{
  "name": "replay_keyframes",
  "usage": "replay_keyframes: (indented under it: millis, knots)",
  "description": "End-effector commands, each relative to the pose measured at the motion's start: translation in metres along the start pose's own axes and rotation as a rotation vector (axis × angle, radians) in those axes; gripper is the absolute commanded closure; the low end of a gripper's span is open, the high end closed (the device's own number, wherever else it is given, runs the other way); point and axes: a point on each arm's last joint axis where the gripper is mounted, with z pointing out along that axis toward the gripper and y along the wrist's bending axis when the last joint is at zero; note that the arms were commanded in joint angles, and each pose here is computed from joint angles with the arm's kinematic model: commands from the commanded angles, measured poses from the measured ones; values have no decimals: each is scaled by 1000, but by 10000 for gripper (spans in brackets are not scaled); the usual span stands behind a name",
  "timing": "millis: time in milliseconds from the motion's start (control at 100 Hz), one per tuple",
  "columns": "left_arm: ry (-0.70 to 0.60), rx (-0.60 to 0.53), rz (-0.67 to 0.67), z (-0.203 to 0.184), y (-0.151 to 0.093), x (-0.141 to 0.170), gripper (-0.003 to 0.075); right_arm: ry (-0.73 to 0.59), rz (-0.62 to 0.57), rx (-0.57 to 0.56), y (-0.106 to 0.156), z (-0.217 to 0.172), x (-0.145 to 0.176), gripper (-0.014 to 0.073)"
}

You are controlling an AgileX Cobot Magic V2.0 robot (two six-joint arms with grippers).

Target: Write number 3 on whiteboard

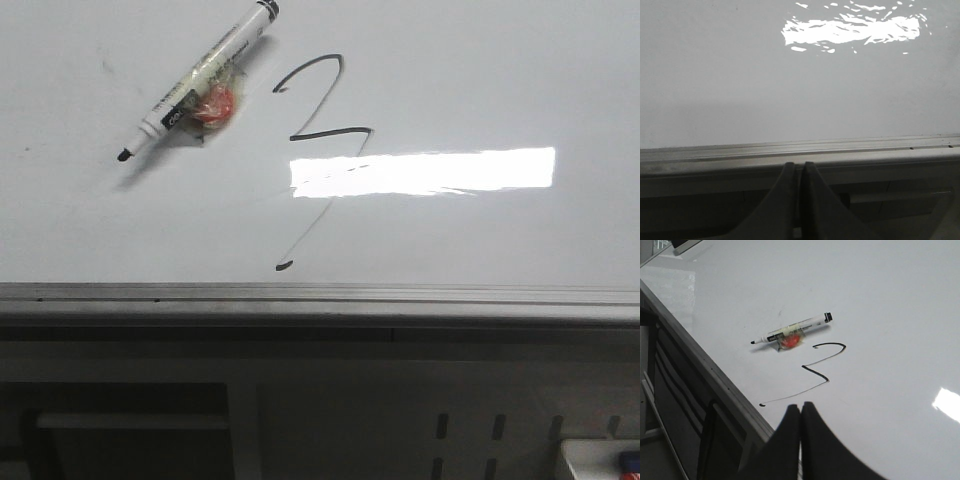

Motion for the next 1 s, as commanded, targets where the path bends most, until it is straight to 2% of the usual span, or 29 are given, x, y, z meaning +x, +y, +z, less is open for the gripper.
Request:
replay_keyframes:
  millis: [0, 140, 230, 420, 520, 550, 620, 750, 990]
  knots:
    - [-36, 4, -17, 2, 0, 5, 741, -70, -12, 54, -6, 0, -9, 640]
    - [-36, 4, -17, 2, 0, 5, 741, 0, 6, 83, -2, 4, 15, 640]
    - [-36, 4, -17, 2, 0, 5, 741, 53, 77, 141, -2, 6, 33, 640]
    - [-36, 4, -17, 2, 0, 5, 741, 217, 292, 338, -5, 2, 74, 640]
    - [-36, 4, -17, 2, 0, 5, 741, 294, 313, 440, -6, -2, 95, 640]
    - [-36, 4, -17, 2, 0, 5, 741, 354, 329, 470, -7, -5, 99, 640]
    - [-36, 4, -17, 2, 0, 5, 741, 426, 350, 528, -8, -9, 105, 640]
    - [-36, 4, -17, 2, 0, 5, 741, 444, 349, 607, -12, -12, 107, 640]
    - [-36, 4, -17, 2, 0, 5, 741, 447, 350, 628, -13, -13, 107, 640]
